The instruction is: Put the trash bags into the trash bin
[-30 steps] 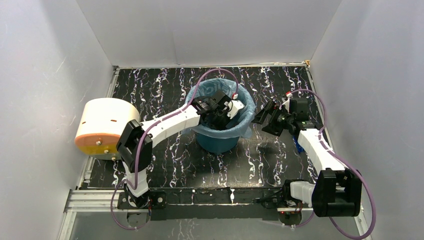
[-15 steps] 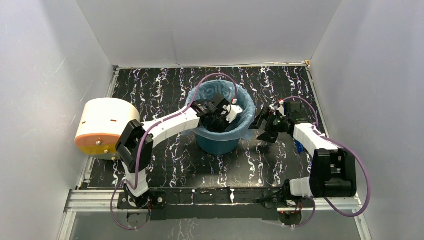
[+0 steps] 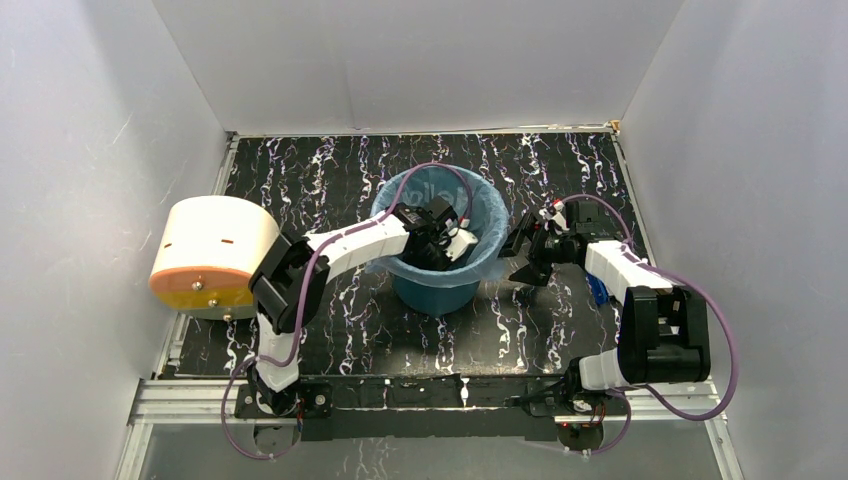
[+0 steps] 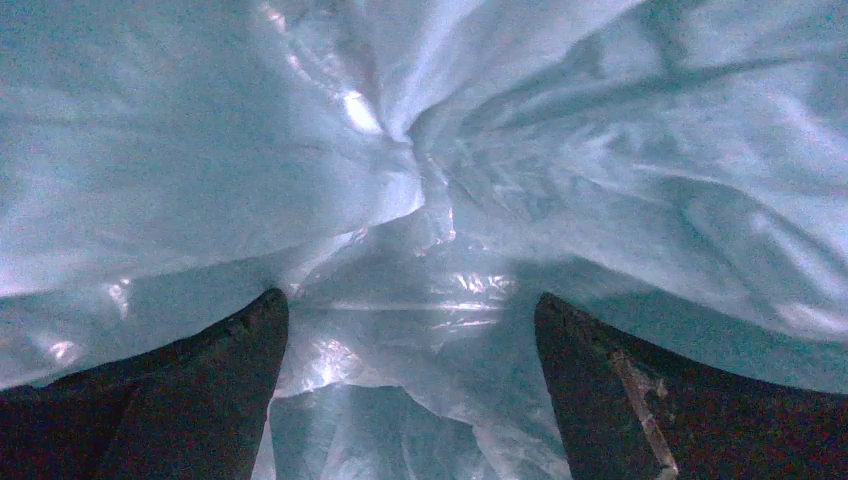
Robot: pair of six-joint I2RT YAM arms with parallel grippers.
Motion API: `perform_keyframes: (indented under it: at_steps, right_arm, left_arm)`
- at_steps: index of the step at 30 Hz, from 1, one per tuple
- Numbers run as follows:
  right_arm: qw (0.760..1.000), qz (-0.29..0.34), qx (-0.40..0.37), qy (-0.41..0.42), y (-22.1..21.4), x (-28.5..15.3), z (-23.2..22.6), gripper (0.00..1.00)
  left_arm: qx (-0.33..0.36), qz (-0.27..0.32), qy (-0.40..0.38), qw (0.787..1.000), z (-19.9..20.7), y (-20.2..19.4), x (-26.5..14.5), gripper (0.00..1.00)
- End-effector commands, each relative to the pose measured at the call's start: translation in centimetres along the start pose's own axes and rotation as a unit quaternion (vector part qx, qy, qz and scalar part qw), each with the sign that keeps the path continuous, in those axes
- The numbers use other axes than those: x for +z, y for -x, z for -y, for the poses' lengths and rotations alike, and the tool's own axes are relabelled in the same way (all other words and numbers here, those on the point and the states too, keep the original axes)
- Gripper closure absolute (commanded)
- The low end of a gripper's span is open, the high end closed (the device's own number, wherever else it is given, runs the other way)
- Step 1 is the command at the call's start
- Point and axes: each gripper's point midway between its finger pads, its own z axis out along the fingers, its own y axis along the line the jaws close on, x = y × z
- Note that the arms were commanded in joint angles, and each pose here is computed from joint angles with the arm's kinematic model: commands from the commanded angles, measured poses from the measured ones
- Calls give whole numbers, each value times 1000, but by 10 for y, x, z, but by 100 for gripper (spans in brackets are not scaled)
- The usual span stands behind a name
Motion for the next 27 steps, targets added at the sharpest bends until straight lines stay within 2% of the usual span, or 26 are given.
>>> perform_keyframes:
  at_steps: [1, 7, 12, 17, 21, 27]
  right_arm:
    - [999, 13, -26, 33, 9, -12, -28, 1]
    - [998, 27, -25, 43, 11, -17, -35, 1]
    - [999, 13, -8, 44, 8, -11, -30, 1]
    - [997, -15, 3, 74, 1, -12, -40, 1]
    - [997, 14, -2, 71, 10, -18, -47, 1]
    - [996, 28, -6, 80, 11, -19, -49, 1]
  left_arm:
    - [-7, -53, -28, 998, 6, -25, 3, 9]
    - [-19, -78, -23, 996, 2, -37, 17, 9]
    - [-15, -52, -23, 998, 3, -28, 14, 8]
    - [-27, -114, -44, 992, 7, -61, 29, 10]
    - [-36, -153, -26, 987, -2, -84, 43, 11]
    - [-32, -112, -18, 993, -2, -58, 34, 11]
